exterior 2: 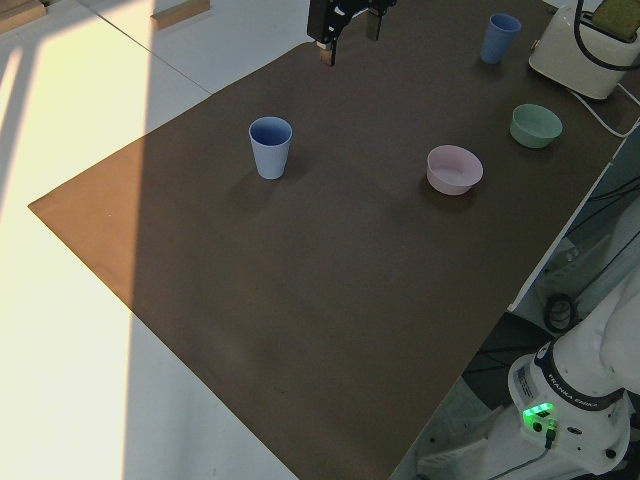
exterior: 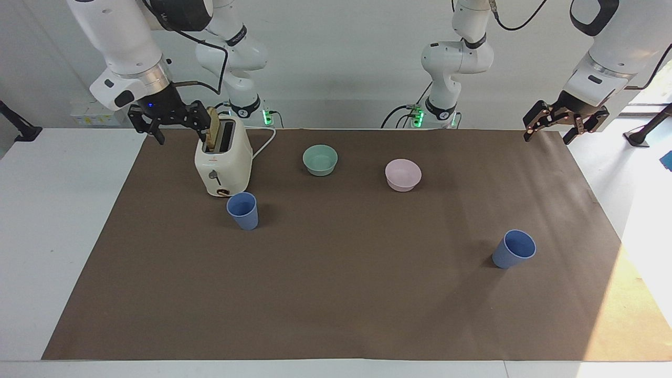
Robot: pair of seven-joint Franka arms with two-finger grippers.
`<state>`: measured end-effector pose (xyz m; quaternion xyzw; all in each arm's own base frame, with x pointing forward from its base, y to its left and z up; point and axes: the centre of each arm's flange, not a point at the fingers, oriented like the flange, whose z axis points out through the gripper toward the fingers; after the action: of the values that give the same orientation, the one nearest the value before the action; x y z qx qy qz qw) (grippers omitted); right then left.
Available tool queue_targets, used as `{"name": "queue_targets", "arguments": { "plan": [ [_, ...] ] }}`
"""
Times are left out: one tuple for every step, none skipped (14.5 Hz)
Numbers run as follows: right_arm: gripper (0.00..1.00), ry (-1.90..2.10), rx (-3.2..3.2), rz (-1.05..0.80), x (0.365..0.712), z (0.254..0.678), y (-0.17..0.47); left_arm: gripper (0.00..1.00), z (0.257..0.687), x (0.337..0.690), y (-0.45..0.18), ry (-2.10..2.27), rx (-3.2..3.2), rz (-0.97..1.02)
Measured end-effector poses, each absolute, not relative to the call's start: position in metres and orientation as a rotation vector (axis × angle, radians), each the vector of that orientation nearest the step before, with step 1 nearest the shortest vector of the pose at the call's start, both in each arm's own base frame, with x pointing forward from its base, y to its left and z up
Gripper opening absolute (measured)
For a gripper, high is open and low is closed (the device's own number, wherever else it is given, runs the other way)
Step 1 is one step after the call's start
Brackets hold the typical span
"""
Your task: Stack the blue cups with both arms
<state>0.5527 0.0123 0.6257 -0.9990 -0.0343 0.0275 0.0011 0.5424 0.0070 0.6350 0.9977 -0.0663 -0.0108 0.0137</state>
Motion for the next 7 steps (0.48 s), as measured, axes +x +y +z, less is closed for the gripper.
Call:
{"name": "queue_targets", "arguments": {
  "plan": [
    [1.0, -0.107, -3.136, 0.086, 0.553, 0.626, 0.012, 1.0, 0.635, 0.542, 0.008, -0.204, 3.107, -0.041],
    [1.0, -0.105, -3.136, 0.086, 0.553, 0.626, 0.012, 1.0, 0.635, 0.541, 0.01, -0.199, 3.107, -0.047],
    [1.0, -0.103, -3.137, 0.086, 0.553, 0.626, 0.011, 1.0, 0.637, 0.539, 0.011, -0.197, 3.107, -0.042],
    [1.0, -0.102, -3.137, 0.086, 0.553, 0.626, 0.01, 1.0, 0.643, 0.536, 0.01, -0.199, 3.106, -0.028],
    [1.0, -0.1, -3.137, 0.086, 0.553, 0.626, 0.01, 1.0, 0.649, 0.532, 0.009, -0.203, 3.106, -0.014],
    [1.0, -0.097, -3.137, 0.086, 0.553, 0.626, 0.009, 1.0, 0.654, 0.529, 0.008, -0.208, 3.105, -0.003],
    [1.0, -0.095, -3.137, 0.086, 0.553, 0.626, 0.008, 1.0, 0.657, 0.526, 0.007, -0.211, 3.105, 0.005]
  ]
}}
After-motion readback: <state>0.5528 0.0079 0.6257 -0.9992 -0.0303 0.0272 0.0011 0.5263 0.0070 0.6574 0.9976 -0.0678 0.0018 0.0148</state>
